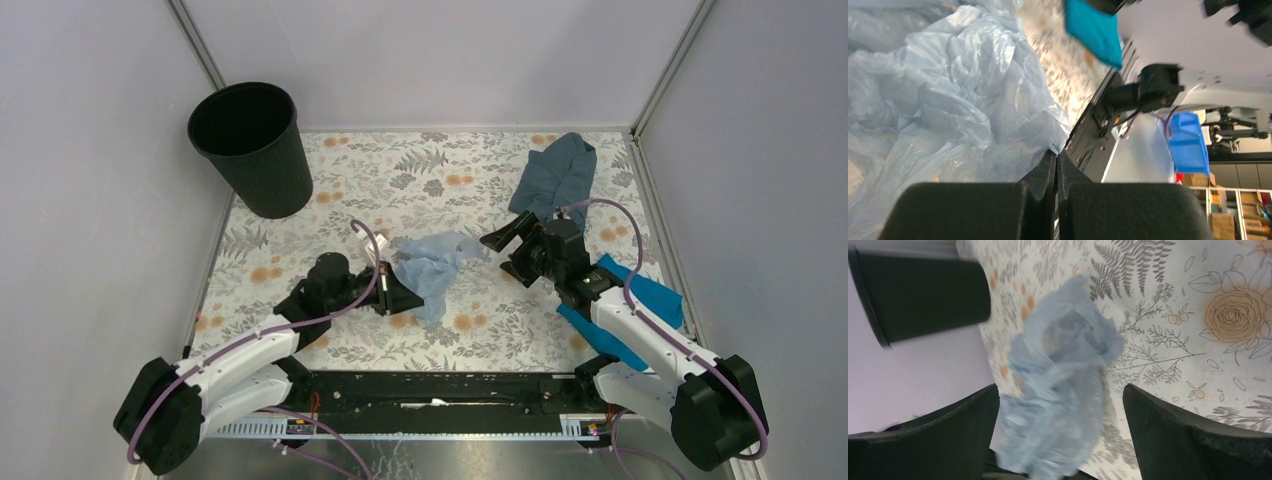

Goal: Put the trash bags into the trash bin

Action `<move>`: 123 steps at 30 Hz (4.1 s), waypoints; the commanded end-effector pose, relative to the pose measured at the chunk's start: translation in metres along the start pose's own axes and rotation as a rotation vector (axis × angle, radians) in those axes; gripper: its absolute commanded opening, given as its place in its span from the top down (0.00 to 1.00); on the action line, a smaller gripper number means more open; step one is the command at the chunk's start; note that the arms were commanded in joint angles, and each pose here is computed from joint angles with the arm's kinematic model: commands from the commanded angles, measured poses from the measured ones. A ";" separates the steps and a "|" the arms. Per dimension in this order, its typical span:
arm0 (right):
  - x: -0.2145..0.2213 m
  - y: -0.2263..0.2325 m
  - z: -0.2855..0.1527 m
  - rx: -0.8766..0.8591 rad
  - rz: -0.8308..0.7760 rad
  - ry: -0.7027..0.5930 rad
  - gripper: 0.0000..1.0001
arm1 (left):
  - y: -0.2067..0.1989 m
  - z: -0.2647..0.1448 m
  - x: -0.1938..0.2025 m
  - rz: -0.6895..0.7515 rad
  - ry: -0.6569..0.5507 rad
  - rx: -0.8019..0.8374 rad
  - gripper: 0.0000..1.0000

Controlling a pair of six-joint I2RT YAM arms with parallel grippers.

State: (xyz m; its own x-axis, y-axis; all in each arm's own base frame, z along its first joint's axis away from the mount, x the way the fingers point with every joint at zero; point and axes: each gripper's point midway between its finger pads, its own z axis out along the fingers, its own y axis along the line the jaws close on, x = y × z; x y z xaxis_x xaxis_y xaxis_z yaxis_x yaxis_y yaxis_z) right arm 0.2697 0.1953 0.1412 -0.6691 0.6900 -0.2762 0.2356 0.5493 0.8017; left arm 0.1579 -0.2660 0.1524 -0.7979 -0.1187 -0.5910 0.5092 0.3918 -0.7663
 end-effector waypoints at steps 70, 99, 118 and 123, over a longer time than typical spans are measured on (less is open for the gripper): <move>-0.024 0.090 0.023 -0.573 -0.370 -0.115 1.00 | 0.091 0.076 -0.030 -0.001 0.087 -0.406 0.75; -0.025 0.039 -0.030 -0.211 -0.681 -0.078 1.00 | 0.054 -0.049 -0.041 -0.120 -0.103 -0.636 0.03; -0.014 0.043 -0.036 -0.277 -0.660 -0.052 1.00 | 0.109 -0.061 0.026 -1.116 -0.103 -0.958 0.10; -0.011 0.042 -0.031 -0.292 -0.651 -0.038 1.00 | 0.112 -0.045 0.037 -1.237 -0.101 -0.887 0.14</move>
State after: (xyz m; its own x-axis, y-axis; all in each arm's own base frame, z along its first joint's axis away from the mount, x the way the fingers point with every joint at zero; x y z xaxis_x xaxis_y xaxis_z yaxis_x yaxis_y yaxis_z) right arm 0.2634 0.1896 0.1843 -0.6020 0.2667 -0.7527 -0.3677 0.7442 0.5577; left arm 0.1721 -0.1727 0.0532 -0.6275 -0.7703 0.1138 -0.7354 0.5382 -0.4119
